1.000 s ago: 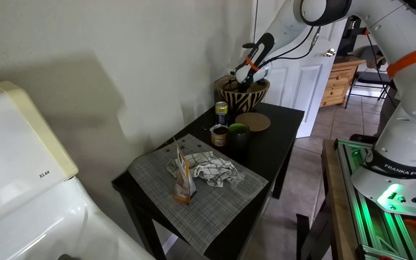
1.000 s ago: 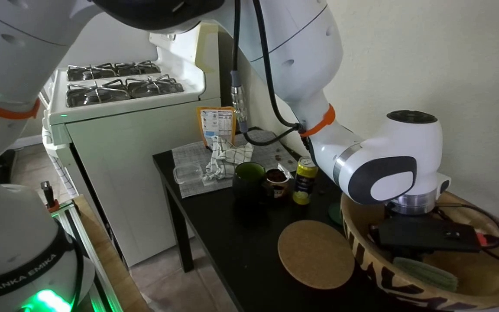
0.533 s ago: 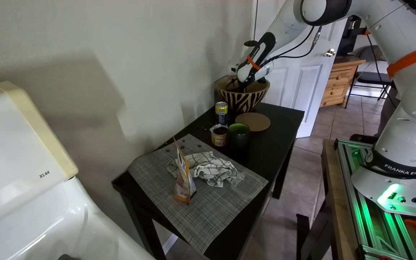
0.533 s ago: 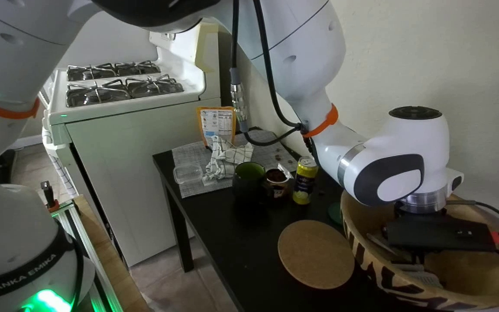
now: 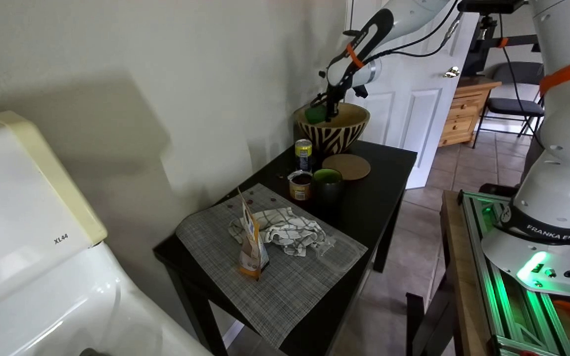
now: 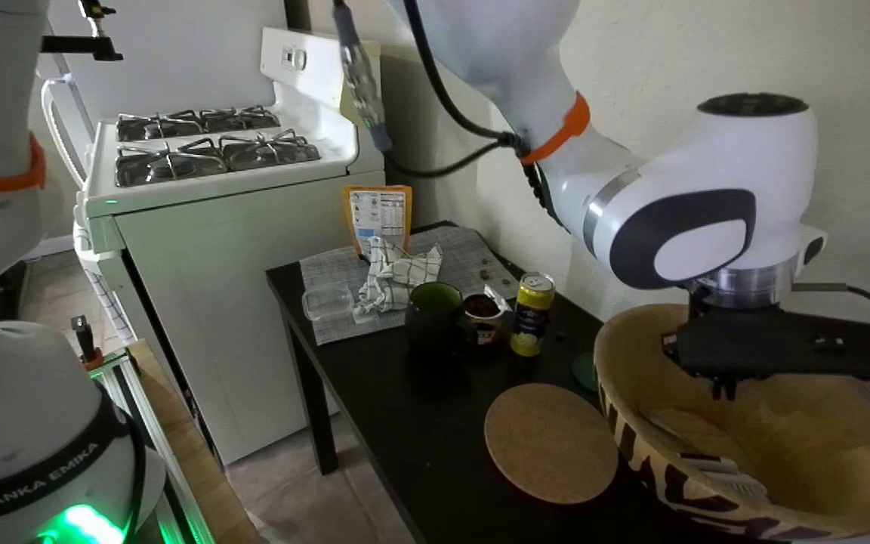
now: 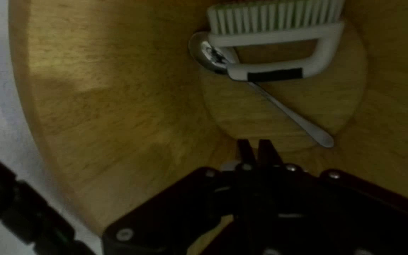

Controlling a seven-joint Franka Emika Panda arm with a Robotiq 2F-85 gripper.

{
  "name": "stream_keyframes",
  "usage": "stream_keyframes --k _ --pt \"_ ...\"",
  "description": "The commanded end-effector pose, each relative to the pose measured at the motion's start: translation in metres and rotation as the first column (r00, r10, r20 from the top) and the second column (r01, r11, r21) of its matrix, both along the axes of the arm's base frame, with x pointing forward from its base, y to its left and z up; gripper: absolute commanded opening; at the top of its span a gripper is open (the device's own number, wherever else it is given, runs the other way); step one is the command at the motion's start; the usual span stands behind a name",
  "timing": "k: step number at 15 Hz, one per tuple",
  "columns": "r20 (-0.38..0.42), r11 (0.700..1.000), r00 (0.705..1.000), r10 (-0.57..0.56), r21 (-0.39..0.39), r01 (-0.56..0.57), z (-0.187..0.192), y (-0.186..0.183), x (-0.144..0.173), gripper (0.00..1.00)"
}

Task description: Remove the green lid from the brown bowl

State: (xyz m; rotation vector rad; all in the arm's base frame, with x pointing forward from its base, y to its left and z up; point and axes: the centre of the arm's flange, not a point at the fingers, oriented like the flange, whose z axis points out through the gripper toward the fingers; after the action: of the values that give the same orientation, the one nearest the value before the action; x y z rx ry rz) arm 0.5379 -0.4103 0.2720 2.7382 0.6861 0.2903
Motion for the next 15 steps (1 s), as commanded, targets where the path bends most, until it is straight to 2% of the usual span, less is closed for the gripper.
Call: stream_keyframes --k 1,5,8,12,15 --pt "-0.014 0.994 0.999 0.046 0.104 -0.045 0.067 0.026 -0.058 0.02" --pt "-0.010 0.985 0.994 0.106 0.141 -0.104 0.135 0.060 -0.091 0.02" --pt "-0.001 0.959 0.977 0.213 0.192 -0.209 0.180 0.101 -0.093 0.02" --pt "0.034 0.885 0.924 0.382 0.275 -0.376 0.207 0.183 -0.060 0.02" --pt "0.032 0.815 0.881 0.473 0.364 -0.451 0.197 0.237 -0.031 0.02"
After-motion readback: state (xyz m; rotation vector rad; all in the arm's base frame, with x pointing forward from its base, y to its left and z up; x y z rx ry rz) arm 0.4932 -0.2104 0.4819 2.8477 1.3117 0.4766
